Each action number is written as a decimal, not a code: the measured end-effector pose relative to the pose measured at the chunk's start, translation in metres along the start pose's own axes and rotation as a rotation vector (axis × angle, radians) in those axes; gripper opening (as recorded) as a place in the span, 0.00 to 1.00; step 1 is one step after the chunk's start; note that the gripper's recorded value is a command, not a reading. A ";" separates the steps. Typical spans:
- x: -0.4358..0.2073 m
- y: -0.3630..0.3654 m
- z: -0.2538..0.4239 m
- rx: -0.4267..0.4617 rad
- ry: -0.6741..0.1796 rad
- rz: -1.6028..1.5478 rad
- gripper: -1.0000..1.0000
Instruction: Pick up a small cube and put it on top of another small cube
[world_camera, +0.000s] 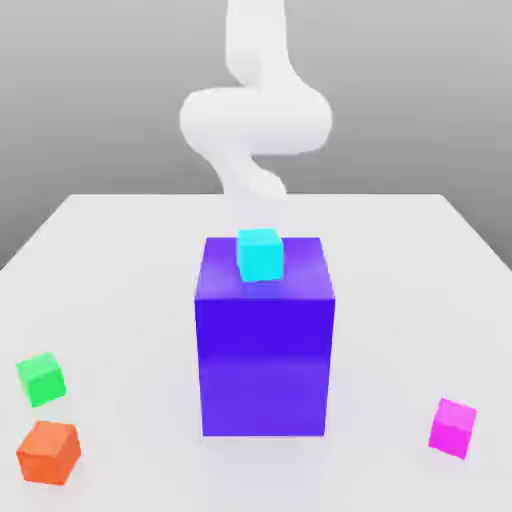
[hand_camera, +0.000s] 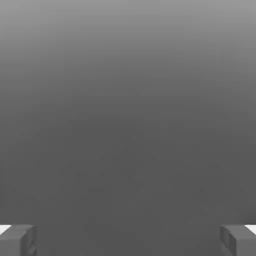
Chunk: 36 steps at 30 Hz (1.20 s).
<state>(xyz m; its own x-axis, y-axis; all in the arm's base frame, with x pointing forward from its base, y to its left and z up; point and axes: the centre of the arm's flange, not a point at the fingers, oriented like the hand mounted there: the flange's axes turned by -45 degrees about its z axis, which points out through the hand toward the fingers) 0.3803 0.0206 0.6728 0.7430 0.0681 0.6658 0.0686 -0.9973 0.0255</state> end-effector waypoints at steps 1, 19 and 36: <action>-0.001 -0.009 0.022 0.013 -0.030 -0.036 0.50; -0.176 -0.205 0.310 0.275 -0.490 -0.697 0.50; -0.339 -0.252 0.414 0.381 -0.655 -0.932 0.00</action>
<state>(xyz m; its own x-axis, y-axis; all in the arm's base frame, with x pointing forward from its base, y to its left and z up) 0.3870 0.2604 0.1317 0.4927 0.8702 -0.0001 0.8702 -0.4927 -0.0001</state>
